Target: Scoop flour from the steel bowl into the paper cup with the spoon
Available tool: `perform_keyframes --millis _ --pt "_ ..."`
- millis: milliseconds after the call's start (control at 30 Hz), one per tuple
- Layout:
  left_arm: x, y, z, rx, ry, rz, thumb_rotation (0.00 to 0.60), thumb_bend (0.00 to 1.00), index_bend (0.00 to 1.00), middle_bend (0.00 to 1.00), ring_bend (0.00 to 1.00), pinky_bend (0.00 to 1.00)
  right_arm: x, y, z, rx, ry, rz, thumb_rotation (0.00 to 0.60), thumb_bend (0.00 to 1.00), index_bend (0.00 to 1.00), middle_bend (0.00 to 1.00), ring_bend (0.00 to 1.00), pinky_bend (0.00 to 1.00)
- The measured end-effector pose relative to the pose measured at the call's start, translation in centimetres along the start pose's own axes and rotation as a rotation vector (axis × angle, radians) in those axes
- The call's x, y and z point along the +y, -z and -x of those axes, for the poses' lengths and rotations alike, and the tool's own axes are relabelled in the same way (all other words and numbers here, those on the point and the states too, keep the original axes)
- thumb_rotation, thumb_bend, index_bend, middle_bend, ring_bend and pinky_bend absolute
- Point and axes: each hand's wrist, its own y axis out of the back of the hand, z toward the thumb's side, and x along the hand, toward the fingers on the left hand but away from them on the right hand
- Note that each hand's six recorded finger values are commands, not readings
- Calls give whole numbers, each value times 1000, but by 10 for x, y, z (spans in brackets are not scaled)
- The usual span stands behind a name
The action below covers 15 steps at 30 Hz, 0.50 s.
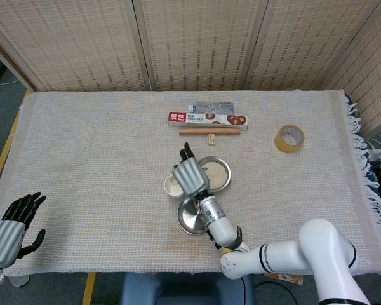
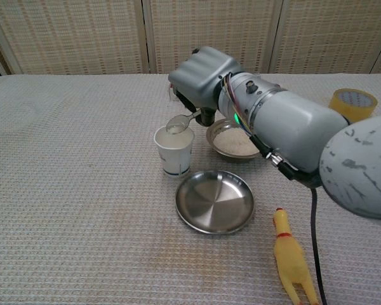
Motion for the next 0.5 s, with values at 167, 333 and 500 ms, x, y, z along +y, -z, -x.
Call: perform_keyframes --millis 167,333,500 --pt "0 0 0 0 1 0 600 446 0 0 0 95 1 -8 -7 23 47 -195 600 361 883 577 159 97" --pt "0 -1 0 -2 2 -1 600 447 0 0 0 95 5 -17 -13 47 115 -374 600 361 882 577 160 97" --pt "0 -1 0 -1 1 -2 600 446 0 0 0 96 8 -29 -19 75 201 -539 600 361 881 577 160 97"
